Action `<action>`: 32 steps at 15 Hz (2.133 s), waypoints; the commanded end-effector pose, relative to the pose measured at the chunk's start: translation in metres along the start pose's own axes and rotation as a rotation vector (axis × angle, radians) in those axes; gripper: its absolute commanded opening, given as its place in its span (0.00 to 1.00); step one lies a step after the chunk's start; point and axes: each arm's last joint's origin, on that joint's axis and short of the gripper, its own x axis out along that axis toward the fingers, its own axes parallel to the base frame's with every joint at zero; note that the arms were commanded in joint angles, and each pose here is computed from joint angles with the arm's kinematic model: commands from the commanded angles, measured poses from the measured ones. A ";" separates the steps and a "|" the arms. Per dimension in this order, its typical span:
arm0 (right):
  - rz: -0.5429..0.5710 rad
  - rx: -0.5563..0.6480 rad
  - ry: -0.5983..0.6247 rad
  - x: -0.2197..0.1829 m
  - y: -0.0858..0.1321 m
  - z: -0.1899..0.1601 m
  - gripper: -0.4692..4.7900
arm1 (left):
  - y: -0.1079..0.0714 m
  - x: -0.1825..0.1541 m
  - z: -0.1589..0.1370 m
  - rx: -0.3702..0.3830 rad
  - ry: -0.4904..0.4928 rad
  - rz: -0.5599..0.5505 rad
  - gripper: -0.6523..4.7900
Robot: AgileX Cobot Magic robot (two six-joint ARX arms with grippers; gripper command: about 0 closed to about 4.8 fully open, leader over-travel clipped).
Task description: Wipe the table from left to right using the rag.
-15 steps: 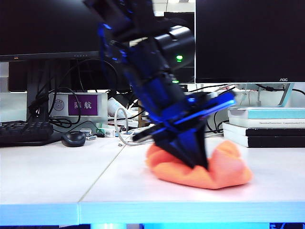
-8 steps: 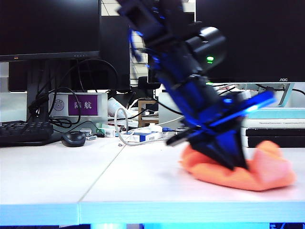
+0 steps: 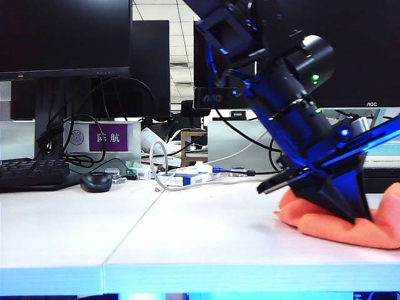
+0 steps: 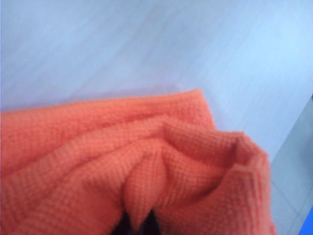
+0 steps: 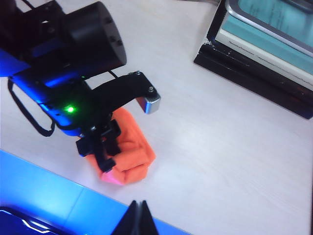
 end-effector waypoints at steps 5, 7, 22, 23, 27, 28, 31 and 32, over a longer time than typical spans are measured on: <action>-0.053 0.056 -0.008 -0.006 -0.009 -0.008 0.09 | -0.012 0.023 0.001 0.007 0.029 -0.047 0.11; -0.059 0.067 -0.014 -0.007 -0.011 -0.009 0.09 | -0.018 0.030 0.001 0.018 0.032 -0.055 0.11; -0.088 0.112 -0.023 -0.011 -0.018 -0.012 0.09 | -0.032 0.053 0.013 -0.014 -0.035 -0.132 0.11; -0.087 0.113 -0.024 -0.011 -0.019 -0.013 0.09 | -0.030 0.057 0.012 -0.020 -0.030 -0.134 0.11; -0.087 0.113 -0.024 -0.011 -0.019 -0.013 0.09 | -0.032 0.065 0.010 -0.046 -0.032 -0.154 0.11; -0.087 0.113 -0.024 -0.011 -0.019 -0.013 0.09 | -0.034 0.066 0.010 -0.046 -0.042 -0.161 0.11; -0.087 0.113 -0.024 -0.011 -0.019 -0.012 0.09 | -0.041 0.071 0.016 -0.047 -0.052 -0.183 0.11; -0.087 0.113 -0.024 -0.011 -0.019 -0.012 0.09 | -0.045 0.075 0.020 -0.042 -0.048 -0.196 0.11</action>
